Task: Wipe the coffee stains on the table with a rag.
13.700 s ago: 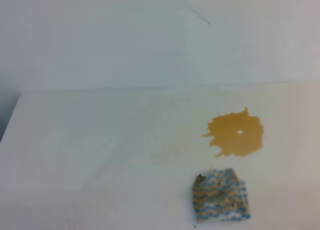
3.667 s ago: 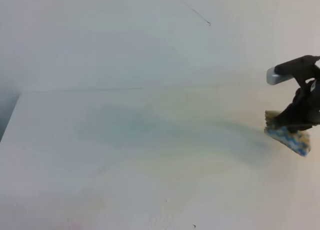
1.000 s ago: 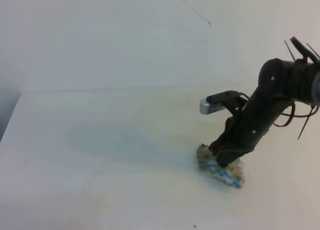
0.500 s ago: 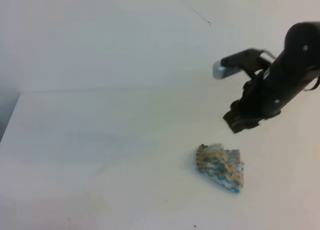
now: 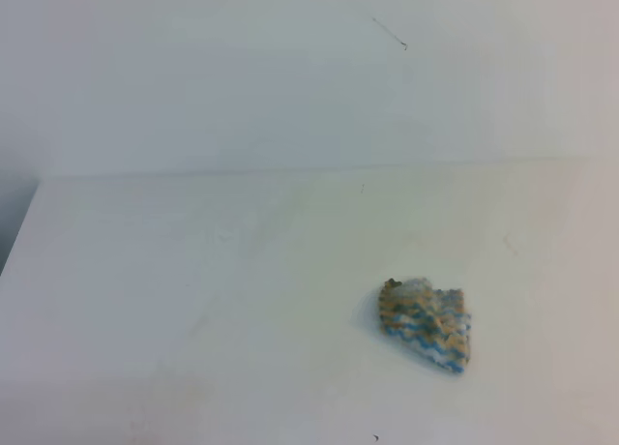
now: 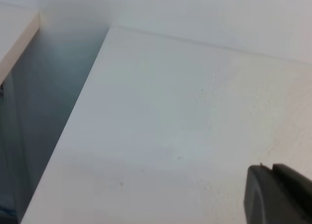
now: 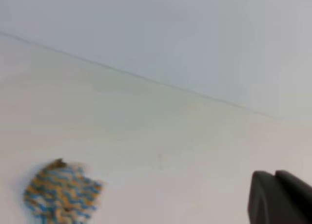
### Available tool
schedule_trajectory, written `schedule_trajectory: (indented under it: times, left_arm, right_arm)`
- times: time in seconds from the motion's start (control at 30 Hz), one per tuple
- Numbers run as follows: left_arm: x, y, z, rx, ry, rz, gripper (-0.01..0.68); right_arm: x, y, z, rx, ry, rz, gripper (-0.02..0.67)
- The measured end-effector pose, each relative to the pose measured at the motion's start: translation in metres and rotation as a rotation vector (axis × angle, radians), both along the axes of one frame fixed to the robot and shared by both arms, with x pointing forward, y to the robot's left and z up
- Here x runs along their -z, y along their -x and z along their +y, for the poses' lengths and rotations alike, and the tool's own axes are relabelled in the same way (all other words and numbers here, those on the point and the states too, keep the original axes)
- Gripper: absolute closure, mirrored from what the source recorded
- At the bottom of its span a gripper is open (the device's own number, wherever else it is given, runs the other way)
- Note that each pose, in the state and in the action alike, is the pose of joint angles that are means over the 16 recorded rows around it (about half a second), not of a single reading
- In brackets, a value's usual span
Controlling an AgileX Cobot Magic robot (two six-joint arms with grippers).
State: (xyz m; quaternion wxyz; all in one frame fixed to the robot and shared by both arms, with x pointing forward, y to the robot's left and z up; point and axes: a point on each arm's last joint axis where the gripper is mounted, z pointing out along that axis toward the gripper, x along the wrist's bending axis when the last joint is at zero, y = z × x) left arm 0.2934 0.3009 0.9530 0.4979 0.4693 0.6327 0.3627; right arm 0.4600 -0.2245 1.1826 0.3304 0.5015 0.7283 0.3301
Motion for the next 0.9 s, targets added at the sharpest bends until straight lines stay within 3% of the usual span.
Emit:
schedule_trajectory:
  times: [0.13, 0.37, 0.63, 0.9]
  left_arm:
    - [0.000, 0.000, 0.000, 0.000, 0.000, 0.000, 0.672]
    - [0.004, 0.000, 0.000, 0.000, 0.000, 0.011, 0.672]
    - [0.006, 0.000, 0.000, 0.000, 0.000, 0.017, 0.672]
    - [0.004, 0.000, 0.000, 0.000, 0.000, 0.012, 0.672]
  right_arm:
    - [0.017, 0.037, -0.019, 0.039, -0.019, -0.064, 0.646]
    - [0.078, 0.081, -0.034, 0.041, -0.099, -0.083, 0.647]
    - [0.138, 0.103, -0.035, 0.049, -0.213, 0.008, 0.649]
    - [0.166, 0.111, -0.035, 0.084, -0.266, 0.122, 0.649]
